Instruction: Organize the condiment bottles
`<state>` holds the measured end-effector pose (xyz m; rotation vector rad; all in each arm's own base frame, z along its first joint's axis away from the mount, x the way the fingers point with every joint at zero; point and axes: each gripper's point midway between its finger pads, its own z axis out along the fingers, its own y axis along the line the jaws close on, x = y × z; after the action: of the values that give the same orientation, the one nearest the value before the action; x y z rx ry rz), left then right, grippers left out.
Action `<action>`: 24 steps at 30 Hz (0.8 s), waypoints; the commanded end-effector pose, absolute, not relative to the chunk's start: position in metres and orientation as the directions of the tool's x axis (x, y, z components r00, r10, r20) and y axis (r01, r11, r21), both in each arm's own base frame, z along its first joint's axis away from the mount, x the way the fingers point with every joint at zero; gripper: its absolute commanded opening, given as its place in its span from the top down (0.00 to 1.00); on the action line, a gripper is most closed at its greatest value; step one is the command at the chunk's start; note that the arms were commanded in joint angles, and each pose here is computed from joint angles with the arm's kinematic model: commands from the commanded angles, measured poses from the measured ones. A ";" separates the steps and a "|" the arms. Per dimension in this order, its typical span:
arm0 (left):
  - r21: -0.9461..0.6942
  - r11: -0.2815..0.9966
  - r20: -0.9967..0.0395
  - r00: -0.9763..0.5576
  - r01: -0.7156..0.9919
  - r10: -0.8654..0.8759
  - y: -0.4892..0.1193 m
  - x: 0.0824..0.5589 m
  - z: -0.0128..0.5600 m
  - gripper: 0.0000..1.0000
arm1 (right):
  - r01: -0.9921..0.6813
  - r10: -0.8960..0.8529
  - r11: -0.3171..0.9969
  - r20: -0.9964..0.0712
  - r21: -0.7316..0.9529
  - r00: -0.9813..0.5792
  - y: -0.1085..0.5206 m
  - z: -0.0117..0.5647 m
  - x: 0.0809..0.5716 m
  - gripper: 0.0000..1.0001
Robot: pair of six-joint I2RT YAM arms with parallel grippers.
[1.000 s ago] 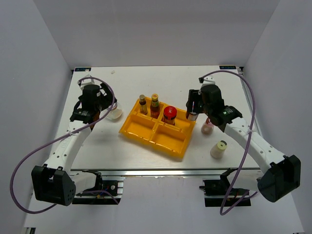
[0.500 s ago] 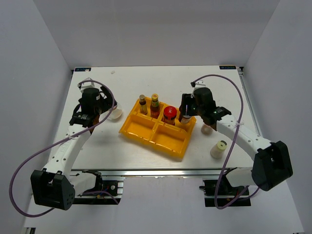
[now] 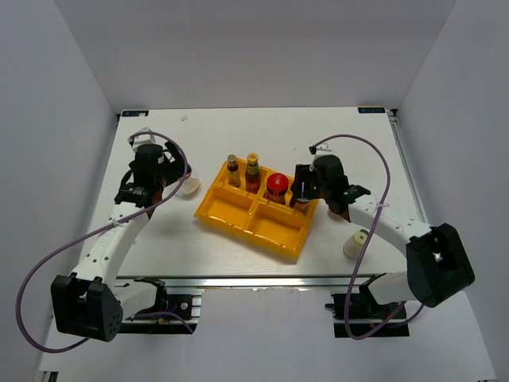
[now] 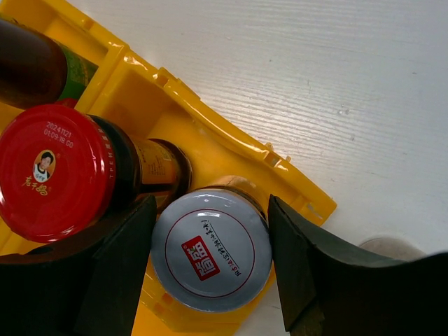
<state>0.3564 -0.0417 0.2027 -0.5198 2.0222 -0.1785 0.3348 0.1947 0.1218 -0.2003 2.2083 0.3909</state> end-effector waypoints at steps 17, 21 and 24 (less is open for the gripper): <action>-0.312 0.894 -0.778 -0.453 -0.322 -0.435 -0.039 0.361 0.182 0.02 | -0.310 0.059 0.916 -0.850 0.254 -0.523 0.207 0.154 0.345 0.26; -0.307 0.894 -0.777 -0.456 -0.328 -0.434 -0.038 0.361 0.182 0.02 | -0.322 0.059 0.911 -0.854 0.257 -0.516 0.205 0.165 0.340 0.20; -0.308 0.892 -0.775 -0.456 -0.330 -0.437 -0.039 0.360 0.182 0.02 | -0.323 0.061 0.911 -0.858 0.256 -0.510 0.202 0.174 0.336 0.17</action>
<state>0.3587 -0.0420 0.1732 -0.5316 2.1090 -0.1413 0.3315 0.1977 0.1410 -0.1938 2.1378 0.4388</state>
